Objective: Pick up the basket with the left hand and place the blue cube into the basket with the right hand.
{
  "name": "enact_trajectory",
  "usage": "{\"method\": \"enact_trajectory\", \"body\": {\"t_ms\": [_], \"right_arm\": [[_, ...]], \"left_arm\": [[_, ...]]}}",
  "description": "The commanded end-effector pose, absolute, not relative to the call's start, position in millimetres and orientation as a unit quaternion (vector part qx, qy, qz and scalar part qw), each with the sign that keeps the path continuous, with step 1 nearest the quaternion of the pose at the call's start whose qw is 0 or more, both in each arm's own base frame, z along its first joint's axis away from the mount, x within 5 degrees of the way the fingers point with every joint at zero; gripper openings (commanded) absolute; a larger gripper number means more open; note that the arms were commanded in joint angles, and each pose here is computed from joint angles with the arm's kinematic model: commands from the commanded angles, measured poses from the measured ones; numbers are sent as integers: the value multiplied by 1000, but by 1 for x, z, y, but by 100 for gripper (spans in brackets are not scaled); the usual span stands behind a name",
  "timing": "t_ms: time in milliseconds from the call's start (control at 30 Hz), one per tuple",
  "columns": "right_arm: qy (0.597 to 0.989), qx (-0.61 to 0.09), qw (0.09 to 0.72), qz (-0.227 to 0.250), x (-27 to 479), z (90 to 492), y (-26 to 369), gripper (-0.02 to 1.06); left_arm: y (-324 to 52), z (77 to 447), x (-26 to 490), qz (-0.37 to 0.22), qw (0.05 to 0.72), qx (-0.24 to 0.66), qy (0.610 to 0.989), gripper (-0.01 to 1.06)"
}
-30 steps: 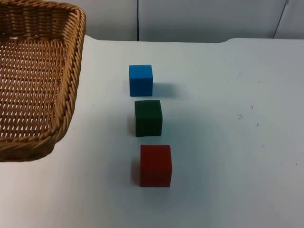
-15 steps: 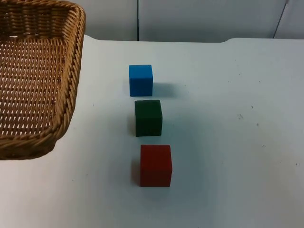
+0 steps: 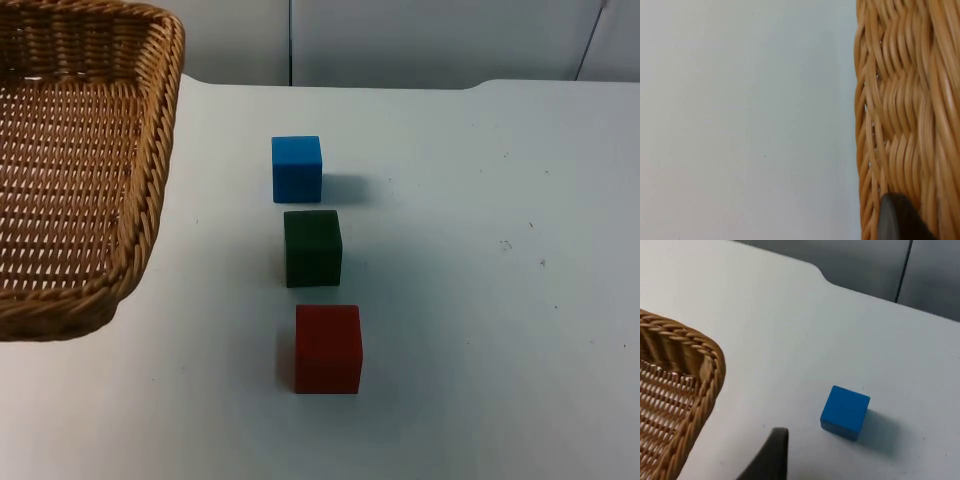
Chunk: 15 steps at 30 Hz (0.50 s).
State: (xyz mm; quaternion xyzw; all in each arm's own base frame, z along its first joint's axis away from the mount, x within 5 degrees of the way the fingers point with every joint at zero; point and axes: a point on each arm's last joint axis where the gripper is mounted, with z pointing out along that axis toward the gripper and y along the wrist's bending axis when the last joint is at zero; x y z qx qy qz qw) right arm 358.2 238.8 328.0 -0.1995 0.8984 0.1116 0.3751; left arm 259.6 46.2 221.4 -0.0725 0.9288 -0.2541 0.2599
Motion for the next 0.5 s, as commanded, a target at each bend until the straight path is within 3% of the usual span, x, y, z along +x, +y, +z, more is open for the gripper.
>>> {"method": "enact_trajectory", "body": {"t_ms": [0, 267, 467], "right_arm": [[904, -196, 370, 90, 367, 310, 259, 99], [935, -166, 304, 79, 395, 229, 297, 99], [942, -130, 300, 80, 407, 190, 304, 99]], "left_arm": [[44, 226, 258, -269, 265, -80, 923, 0], [44, 226, 258, -267, 265, -78, 923, 0], [44, 226, 258, -267, 265, -78, 923, 0]]}}
